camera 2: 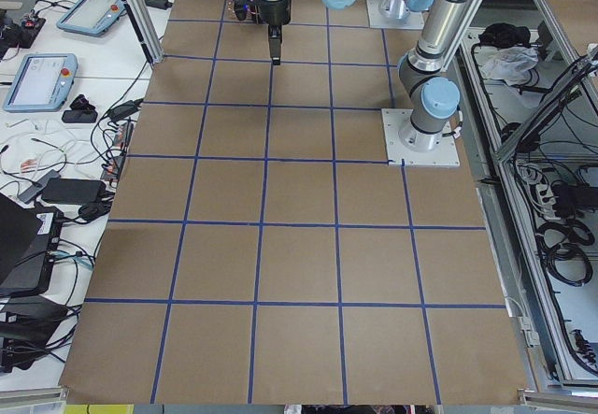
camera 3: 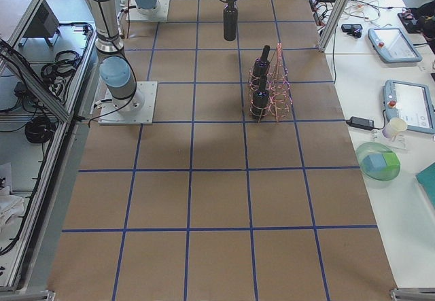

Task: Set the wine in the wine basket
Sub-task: 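Lower the bottle with the right gripper into the empty rack slot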

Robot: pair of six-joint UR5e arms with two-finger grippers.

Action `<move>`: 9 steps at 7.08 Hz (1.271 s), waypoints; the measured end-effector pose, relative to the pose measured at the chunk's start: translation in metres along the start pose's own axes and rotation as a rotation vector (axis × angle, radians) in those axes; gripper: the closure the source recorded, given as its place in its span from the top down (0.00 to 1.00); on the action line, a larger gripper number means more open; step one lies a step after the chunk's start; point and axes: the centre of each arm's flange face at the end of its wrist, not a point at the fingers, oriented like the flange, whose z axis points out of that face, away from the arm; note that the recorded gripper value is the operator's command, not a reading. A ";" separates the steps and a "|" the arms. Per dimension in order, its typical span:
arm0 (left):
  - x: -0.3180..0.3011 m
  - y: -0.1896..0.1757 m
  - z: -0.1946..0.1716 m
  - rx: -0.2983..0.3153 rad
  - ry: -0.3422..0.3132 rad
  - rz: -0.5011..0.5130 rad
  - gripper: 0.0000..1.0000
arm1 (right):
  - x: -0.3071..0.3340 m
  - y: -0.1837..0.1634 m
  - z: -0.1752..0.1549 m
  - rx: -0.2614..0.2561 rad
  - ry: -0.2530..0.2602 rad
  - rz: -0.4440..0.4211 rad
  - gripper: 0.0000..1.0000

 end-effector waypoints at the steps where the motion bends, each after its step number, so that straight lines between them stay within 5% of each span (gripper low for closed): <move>1: 0.024 0.002 0.000 0.002 -0.002 -0.002 1.00 | 0.053 -0.012 -0.006 0.003 0.018 -0.043 0.02; 4: 0.090 0.020 -0.008 0.023 -0.010 -0.018 1.00 | 0.175 -0.033 -0.025 0.040 0.057 -0.154 0.03; 6: 0.096 0.024 -0.010 0.025 -0.010 -0.016 1.00 | 0.194 -0.055 -0.029 0.088 0.050 -0.173 0.03; 9: 0.097 0.026 -0.008 0.020 -0.011 -0.013 1.00 | 0.198 -0.074 -0.005 0.063 0.022 -0.194 0.02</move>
